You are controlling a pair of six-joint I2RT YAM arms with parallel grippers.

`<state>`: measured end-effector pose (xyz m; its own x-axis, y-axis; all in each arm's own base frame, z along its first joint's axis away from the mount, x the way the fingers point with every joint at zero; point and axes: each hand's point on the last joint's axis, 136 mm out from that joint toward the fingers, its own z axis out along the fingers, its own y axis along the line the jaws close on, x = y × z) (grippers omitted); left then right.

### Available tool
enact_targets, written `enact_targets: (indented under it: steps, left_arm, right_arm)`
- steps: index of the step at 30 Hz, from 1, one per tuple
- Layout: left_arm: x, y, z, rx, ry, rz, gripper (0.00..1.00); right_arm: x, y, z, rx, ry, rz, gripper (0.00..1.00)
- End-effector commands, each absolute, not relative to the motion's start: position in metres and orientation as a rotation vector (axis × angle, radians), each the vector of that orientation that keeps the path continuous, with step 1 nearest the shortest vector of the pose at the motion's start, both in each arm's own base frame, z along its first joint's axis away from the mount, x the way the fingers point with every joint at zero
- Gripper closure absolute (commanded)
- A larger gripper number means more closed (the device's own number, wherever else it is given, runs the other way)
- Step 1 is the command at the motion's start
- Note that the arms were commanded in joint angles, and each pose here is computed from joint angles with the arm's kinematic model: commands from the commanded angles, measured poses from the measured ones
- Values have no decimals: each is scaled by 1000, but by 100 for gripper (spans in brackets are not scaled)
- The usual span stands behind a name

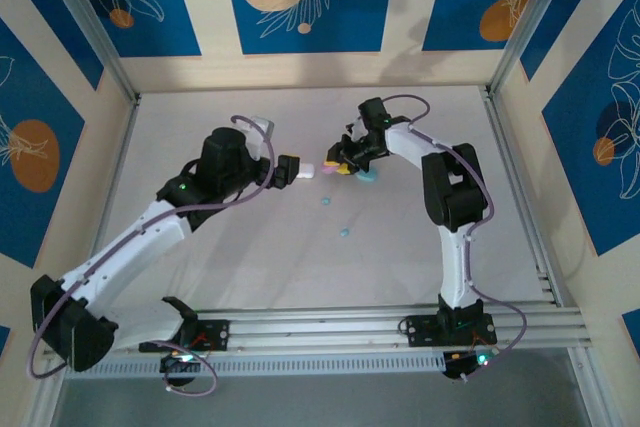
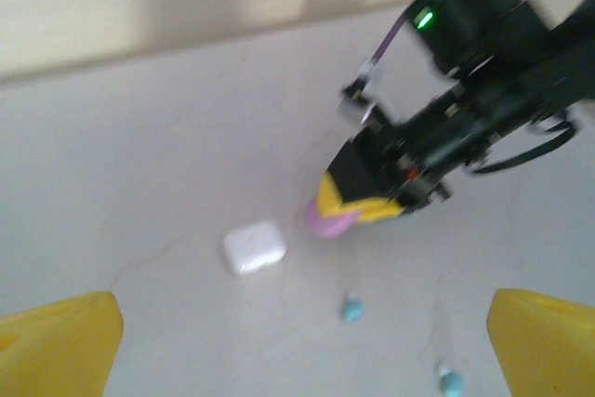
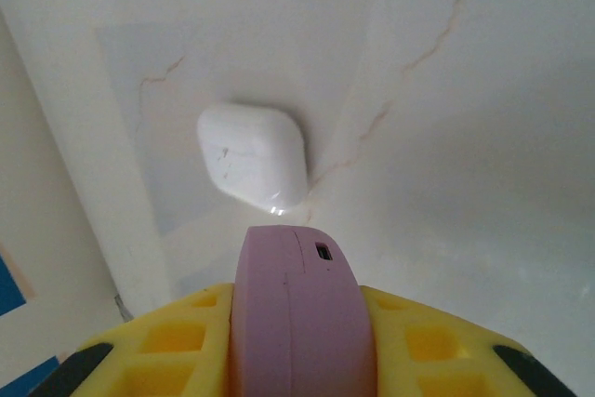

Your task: Insert the wireless bluetooth earbuds into the charging case

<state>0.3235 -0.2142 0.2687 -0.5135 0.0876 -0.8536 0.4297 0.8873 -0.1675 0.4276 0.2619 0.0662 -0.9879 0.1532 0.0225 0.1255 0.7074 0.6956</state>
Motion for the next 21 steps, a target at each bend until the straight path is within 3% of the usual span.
enact_targets:
  steps: [1, 11, 21]
  left_arm:
    - [324, -189, 263, 180, 2203, -370, 0]
    - [312, -194, 294, 265, 2027, -491, 0]
    - [314, -206, 297, 273, 1972, -579, 0]
  right_arm:
    - [428, 264, 56, 213, 2916, 1112, 77]
    - [428, 267, 35, 201, 2961, 1117, 72]
    - [419, 248, 53, 94, 2971, 949, 51]
